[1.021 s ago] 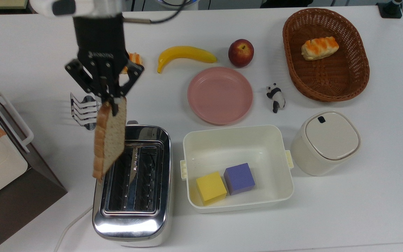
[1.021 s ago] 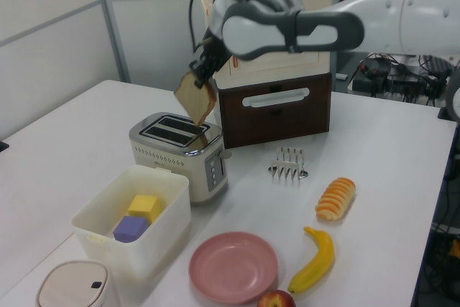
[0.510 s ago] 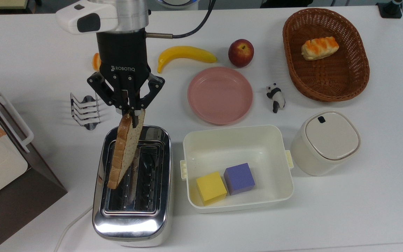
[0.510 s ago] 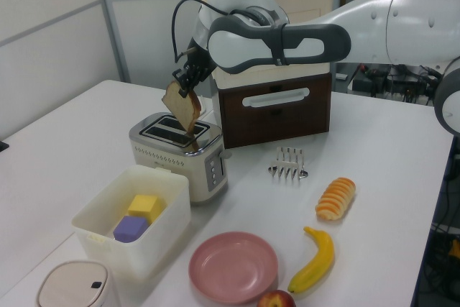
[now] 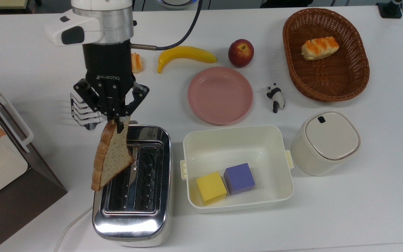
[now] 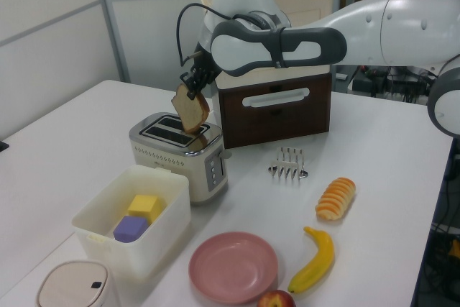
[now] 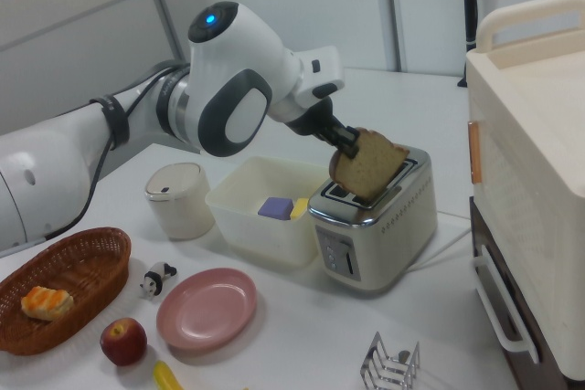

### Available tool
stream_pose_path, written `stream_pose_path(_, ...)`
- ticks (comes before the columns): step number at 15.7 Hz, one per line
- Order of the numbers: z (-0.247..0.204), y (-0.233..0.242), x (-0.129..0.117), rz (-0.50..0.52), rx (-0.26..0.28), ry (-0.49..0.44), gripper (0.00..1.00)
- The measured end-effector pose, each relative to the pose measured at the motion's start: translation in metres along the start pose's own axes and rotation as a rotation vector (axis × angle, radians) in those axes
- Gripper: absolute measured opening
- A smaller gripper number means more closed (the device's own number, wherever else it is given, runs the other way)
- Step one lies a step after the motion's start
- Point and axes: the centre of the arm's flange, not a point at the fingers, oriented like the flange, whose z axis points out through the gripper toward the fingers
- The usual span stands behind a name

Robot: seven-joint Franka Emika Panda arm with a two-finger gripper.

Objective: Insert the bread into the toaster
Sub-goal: 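Lower the bread slice edge-first into a toaster slot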

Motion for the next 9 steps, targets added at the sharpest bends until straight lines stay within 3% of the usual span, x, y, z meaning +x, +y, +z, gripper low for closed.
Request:
stream_pose_path(7, 0.0076, 0.0102, -0.0013, 0.001, -0.010, -0.010, 0.10)
stream_pose_path(8, 0.0082, 0.0102, -0.0014, 0.001, -0.010, -0.010, 0.11)
stream_pose_path(9, 0.0090, 0.0101, -0.0017, 0.001, -0.010, -0.012, 0.19)
